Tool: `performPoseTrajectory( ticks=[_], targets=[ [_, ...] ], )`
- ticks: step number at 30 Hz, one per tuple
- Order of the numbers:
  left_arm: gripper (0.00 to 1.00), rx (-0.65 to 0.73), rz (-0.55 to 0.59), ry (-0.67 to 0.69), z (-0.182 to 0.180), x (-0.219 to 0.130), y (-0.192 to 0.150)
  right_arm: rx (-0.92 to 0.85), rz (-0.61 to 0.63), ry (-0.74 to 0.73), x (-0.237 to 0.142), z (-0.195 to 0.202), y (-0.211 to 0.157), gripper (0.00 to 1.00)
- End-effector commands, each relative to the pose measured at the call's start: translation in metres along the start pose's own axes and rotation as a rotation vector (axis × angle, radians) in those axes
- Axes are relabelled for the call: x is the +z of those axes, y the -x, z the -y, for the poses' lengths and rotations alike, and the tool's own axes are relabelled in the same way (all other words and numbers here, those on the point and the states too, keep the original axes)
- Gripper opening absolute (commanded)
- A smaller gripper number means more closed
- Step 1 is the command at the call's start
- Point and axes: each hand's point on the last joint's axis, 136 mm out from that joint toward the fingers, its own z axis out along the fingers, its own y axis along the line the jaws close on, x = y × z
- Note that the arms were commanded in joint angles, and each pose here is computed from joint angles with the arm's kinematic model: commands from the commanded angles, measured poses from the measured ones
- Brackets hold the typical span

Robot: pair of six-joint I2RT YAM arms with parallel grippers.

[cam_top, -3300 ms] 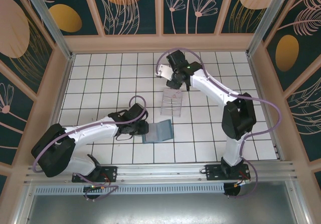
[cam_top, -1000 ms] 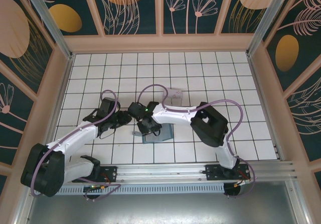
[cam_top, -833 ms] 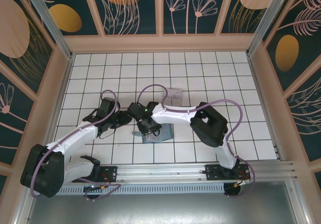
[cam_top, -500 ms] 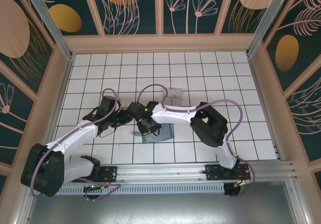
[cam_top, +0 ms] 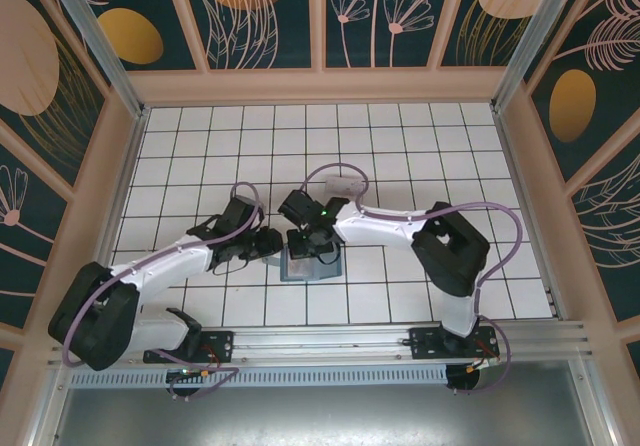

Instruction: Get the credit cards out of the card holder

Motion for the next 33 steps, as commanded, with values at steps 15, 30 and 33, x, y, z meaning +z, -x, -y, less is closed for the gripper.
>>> performPoseTrajectory(
  ticks=[15,30,33],
  targets=[
    [0.11,0.007,-0.053,-0.095,0.03,0.012,-0.012,0.09,0.076,0.163,-0.021,-0.005,0.0,0.1],
    [0.08,-0.027,-0.11,-0.098,0.029,0.031,-0.033,0.091,0.088,0.155,-0.025,0.001,-0.003,0.12],
    [0.07,-0.023,-0.128,-0.114,0.032,0.032,-0.036,0.09,0.092,0.151,-0.028,0.002,-0.004,0.13]
  ],
)
